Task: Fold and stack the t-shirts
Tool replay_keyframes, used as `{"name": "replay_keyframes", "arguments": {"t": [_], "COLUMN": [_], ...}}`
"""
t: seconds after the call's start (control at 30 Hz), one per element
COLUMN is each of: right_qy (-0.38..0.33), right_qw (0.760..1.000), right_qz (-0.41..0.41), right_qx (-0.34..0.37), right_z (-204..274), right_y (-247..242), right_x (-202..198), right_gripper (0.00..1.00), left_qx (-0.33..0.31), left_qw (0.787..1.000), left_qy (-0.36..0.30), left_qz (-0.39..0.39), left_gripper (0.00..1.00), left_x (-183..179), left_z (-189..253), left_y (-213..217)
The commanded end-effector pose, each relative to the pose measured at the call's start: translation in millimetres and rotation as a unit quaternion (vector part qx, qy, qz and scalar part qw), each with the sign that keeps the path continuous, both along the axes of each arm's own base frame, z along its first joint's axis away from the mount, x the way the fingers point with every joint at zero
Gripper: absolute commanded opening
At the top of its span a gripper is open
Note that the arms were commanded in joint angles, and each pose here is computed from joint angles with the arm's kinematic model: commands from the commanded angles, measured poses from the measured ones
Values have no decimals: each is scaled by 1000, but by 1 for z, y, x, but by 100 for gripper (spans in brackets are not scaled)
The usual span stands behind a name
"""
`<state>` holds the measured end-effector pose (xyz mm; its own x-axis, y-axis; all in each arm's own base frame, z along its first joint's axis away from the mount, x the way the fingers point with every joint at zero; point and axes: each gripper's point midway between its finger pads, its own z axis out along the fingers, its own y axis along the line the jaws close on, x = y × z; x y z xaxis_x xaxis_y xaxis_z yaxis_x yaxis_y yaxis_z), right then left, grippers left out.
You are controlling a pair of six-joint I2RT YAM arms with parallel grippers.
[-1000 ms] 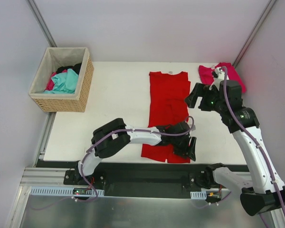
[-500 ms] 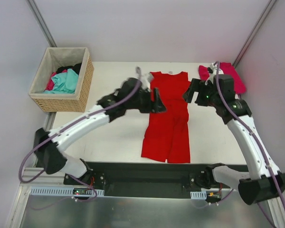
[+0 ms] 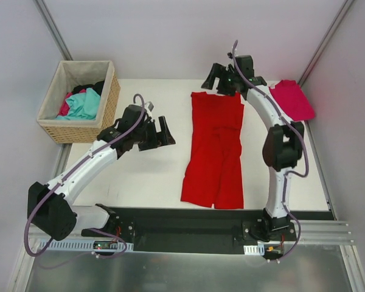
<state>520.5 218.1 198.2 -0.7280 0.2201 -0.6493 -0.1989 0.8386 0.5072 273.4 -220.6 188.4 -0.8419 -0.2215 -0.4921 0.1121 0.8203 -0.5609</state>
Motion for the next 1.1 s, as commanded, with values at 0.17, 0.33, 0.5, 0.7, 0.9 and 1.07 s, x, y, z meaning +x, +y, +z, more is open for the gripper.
{"name": "replay_keyframes", "arguments": {"t": [0.17, 0.33, 0.5, 0.7, 0.9, 1.07], "right_qy": [-19, 6, 16, 43, 69, 84], "right_qw": [992, 994, 995, 997, 995, 992], "right_qz": [43, 49, 51, 39, 44, 51], "right_qx": [120, 100, 82, 48, 57, 73], "right_z": [2, -24, -34, -68, -94, -106], "right_y": [64, 72, 68, 54, 60, 77], "right_x": [58, 43, 25, 5, 3, 8], "right_gripper": [98, 98, 98, 98, 98, 98], "left_qx": [-9, -10, -20, -28, -29, -25], "left_qw": [1000, 1000, 999, 999, 999, 998], "left_qy": [-1, 10, 21, 25, 28, 31], "left_qz": [18, 26, 26, 30, 33, 39], "left_gripper": [96, 99, 99, 99, 99, 99], "left_x": [-3, 6, 9, 11, 13, 14], "left_z": [-9, -17, -24, -28, -30, -35], "left_y": [26, 30, 28, 27, 28, 33]}}
